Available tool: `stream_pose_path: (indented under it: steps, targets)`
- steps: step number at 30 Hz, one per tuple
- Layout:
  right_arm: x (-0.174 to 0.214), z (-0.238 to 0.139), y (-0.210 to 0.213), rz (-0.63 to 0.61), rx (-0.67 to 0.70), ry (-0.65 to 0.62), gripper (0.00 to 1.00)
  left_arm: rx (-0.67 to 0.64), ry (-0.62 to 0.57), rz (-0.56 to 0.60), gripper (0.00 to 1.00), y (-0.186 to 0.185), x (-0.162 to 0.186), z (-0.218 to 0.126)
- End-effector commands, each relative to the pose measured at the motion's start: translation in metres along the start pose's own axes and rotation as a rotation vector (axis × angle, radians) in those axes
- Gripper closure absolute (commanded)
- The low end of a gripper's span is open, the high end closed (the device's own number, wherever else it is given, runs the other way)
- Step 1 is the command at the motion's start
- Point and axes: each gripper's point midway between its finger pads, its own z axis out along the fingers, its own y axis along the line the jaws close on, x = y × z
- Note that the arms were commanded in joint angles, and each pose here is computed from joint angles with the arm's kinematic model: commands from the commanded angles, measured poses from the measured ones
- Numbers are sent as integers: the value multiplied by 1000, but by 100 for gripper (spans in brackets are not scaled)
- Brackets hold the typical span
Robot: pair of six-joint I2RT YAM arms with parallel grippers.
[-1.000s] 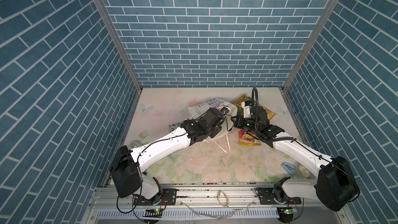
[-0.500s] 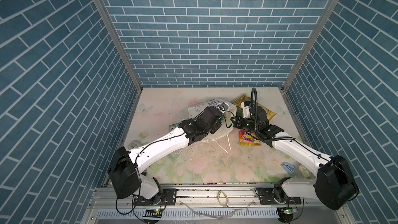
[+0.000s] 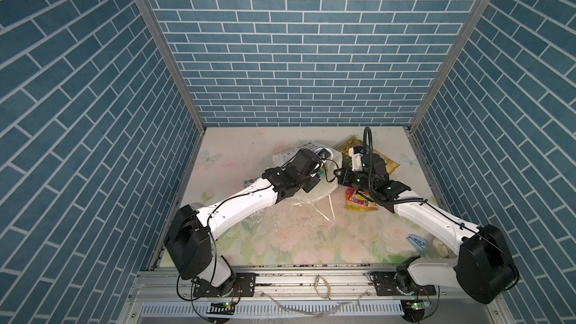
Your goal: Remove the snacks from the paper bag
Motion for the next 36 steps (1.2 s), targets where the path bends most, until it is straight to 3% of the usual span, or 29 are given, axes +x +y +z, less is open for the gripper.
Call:
stream_pose_path:
  steps: [1,4,7,15,24,27,29,36]
  targets:
    - [-9,-2,12,-11,-31,-18,100,-21,4,12,73,8,-4,-1]
    - [-7,-2,9,-9,-20,-18,100,-93,-25,1,90,21,-7,-6]
    - [-3,-2,1,-4,13,-16,100,-161,-44,-14,100,34,-8,-13]
    - [17,2,-34,17,134,9,100,-274,-106,-44,100,43,-11,-22]
    - [40,10,-67,34,245,53,100,-196,-155,-31,100,-6,-19,-16]
    - [39,6,-59,30,203,47,99,-163,-145,-64,100,-18,-16,-9]
    - [31,-4,-45,27,138,12,92,-148,-146,-85,100,-20,-15,-7]
    - [4,-66,2,40,-29,-123,86,-113,-130,-101,100,-26,-18,-3]
